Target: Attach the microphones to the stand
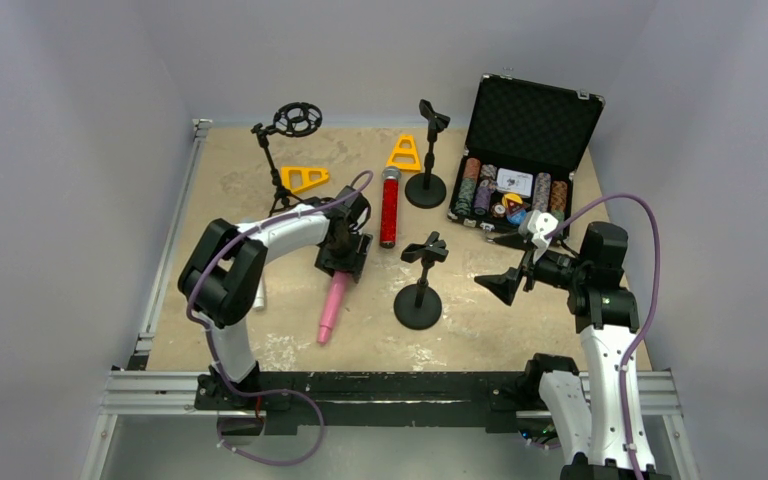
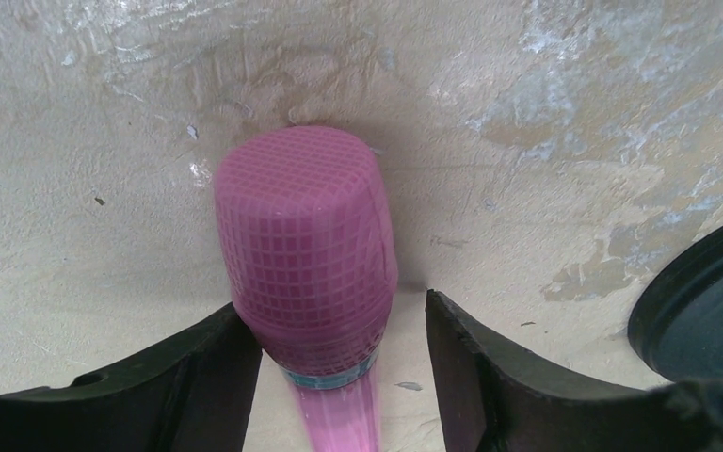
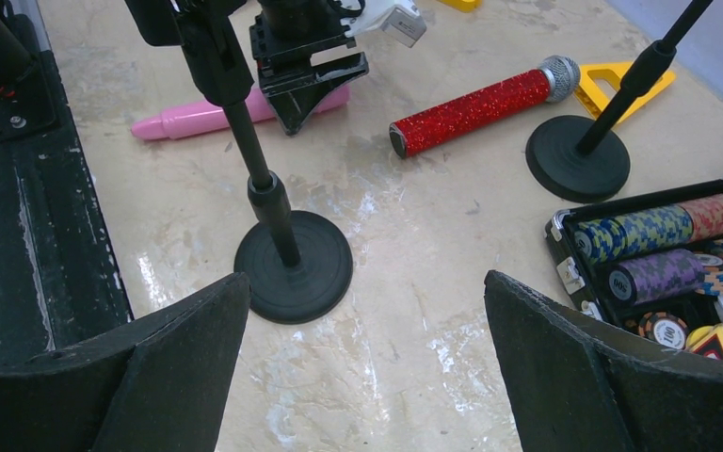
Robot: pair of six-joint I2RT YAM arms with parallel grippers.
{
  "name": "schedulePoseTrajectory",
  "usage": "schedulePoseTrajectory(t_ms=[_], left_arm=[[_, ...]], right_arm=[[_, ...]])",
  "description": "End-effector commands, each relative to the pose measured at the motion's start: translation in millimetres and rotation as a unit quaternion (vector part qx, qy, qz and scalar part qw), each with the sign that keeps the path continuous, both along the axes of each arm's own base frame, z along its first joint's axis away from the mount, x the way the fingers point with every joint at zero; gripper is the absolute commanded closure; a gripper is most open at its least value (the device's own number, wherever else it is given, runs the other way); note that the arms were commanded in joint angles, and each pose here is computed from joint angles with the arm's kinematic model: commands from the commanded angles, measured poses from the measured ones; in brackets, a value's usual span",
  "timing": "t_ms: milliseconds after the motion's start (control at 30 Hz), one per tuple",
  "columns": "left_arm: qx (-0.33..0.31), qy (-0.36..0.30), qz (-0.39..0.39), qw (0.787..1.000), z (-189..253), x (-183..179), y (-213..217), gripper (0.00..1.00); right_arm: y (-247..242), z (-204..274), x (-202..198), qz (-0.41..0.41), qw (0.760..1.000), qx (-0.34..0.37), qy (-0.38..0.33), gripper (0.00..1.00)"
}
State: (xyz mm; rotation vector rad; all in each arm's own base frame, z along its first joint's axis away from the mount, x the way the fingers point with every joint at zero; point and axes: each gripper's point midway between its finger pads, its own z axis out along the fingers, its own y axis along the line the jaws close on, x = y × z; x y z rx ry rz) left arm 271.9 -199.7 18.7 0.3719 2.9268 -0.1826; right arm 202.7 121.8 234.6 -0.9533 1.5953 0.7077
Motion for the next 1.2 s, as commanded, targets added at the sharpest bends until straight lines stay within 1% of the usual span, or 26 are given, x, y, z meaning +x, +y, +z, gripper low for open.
schedulePoseTrajectory(t_ms=[0, 300, 500, 600, 667, 700, 800, 933, 1167], left_arm=[[0.008, -0.002, -0.008, 1.0, 1, 6, 1, 0.35], [0.025, 0.016, 0.002, 1.0, -3, -6, 8, 0.44], [0.03, 0.026, 0.006, 0.999, -6, -15, 12, 0.47], [0.031, 0.028, 0.006, 0.999, -7, -18, 13, 0.51], [0.031, 0.028, 0.007, 0.999, -7, -18, 13, 0.61], [0.031, 0.028, 0.007, 0.999, -7, -18, 13, 0.69], [0.029, 0.025, 0.006, 0.999, -5, -18, 13, 0.84], [0.02, 0.011, 0.006, 1.0, 4, -17, 13, 1.0], [-0.016, -0.027, 0.003, 0.999, 27, -15, 8, 1.0]], right_arm=[[2, 16, 1, 0.008, 1.0, -0.003, -0.024, 0.02], [1, 15, 1, 0.008, 1.0, -0.003, -0.022, 0.02], [2, 15, 1, 0.009, 1.0, -0.002, -0.022, 0.02], [2, 15, 0, 0.009, 1.0, -0.002, -0.022, 0.02], [2, 15, 0, 0.01, 1.0, -0.002, -0.022, 0.02], [2, 15, 1, 0.009, 1.0, -0.002, -0.022, 0.02], [2, 15, 1, 0.009, 1.0, -0.003, -0.022, 0.02], [2, 15, 1, 0.009, 1.0, -0.002, -0.021, 0.02], [1, 14, 1, 0.009, 1.0, -0.003, -0.02, 0.02]])
